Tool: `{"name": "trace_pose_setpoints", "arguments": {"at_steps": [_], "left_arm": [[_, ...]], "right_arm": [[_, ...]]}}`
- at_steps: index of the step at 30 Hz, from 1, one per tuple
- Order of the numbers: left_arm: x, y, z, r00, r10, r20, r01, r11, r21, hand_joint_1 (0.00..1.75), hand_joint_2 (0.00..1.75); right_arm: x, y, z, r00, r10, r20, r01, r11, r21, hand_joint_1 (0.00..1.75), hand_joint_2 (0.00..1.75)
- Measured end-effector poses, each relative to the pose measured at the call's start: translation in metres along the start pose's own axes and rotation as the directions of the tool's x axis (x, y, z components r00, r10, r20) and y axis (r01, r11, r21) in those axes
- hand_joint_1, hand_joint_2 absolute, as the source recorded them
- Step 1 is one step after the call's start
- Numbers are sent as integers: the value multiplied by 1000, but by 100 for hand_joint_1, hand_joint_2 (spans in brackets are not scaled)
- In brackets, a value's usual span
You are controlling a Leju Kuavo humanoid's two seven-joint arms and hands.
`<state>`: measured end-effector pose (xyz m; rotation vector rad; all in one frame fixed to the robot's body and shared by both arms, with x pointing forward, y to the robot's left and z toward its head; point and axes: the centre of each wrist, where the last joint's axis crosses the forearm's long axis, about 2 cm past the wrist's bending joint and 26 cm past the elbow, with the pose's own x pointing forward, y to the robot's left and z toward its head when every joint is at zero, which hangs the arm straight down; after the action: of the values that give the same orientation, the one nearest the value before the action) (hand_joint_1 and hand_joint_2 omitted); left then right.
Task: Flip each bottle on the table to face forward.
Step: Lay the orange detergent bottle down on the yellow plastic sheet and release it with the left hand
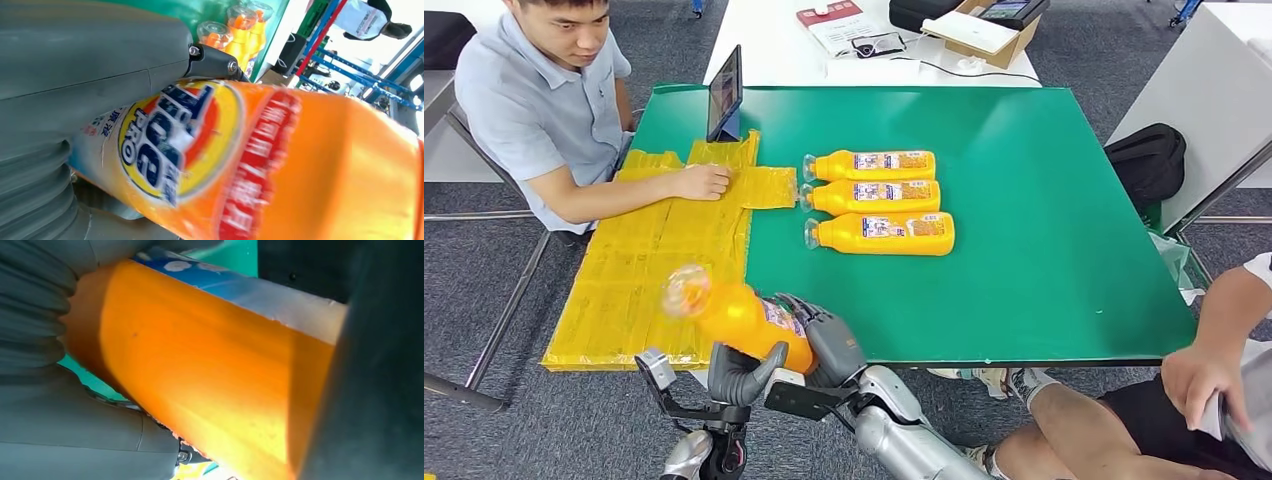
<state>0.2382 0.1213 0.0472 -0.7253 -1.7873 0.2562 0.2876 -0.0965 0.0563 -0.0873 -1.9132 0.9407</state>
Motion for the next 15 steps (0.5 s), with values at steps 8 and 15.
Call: {"name": "trace_pose_setpoints", "arguments": {"at_steps": [8, 15], "left_arm": [[0, 1, 0, 999, 34, 11, -34, 999, 18, 175, 175], [2, 4, -2, 995, 101, 23, -102, 989, 104, 175, 175]], "right_arm": [[4, 2, 3, 1000, -15, 6, 15, 999, -38, 0, 0], [8, 0, 22, 998, -28, 50, 34, 991, -127, 0, 0]]}}
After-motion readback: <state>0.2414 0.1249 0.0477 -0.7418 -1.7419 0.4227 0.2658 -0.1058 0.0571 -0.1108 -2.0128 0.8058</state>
